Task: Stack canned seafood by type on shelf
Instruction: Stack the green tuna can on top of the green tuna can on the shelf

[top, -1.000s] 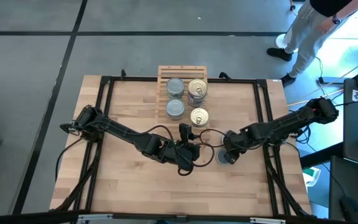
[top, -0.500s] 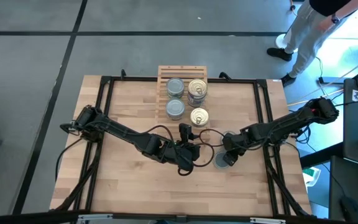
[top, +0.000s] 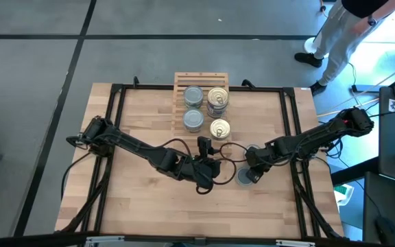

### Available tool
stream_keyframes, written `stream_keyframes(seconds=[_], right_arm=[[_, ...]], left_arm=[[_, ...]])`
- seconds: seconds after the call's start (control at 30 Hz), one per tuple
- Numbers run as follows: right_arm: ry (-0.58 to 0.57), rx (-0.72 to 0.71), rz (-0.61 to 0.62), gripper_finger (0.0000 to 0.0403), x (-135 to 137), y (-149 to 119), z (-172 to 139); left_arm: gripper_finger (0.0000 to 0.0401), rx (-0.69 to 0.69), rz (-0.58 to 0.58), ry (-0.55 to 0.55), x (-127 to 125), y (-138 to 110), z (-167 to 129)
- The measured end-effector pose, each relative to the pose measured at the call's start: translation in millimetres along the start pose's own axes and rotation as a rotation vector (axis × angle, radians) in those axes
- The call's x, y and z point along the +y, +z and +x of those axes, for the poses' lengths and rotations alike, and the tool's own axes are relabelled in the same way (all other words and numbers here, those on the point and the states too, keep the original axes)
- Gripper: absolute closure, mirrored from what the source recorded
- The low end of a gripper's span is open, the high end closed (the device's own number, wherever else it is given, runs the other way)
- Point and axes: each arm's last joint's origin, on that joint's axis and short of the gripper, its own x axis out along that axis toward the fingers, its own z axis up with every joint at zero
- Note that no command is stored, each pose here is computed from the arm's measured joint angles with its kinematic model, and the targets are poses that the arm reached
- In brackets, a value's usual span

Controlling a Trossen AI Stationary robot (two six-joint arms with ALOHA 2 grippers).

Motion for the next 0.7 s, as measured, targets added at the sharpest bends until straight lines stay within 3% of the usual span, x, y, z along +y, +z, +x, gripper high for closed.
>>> stream_keyframes(seconds=[0.43, 0.57, 0.7], right_arm=[[0.042, -0.031, -0.01, 0.0399, 4.3, 2.7, 0.3], [0.042, -0.031, -0.01, 0.0399, 4.3, 2.7, 0.3], [0.037, -0.021, -0.004, 0.0399, 4.8, 3.4, 2.8]], left_arm=[[0.0187, -0.099, 0.023, -0.06, -19.6, 11.3, -19.1], [0.0187, -0.134, 0.009, -0.157, -30.1, 12.4, -13.2], [0.0187, -0.147, 0.075, -0.192, -48.0, 9.2, 2.4]])
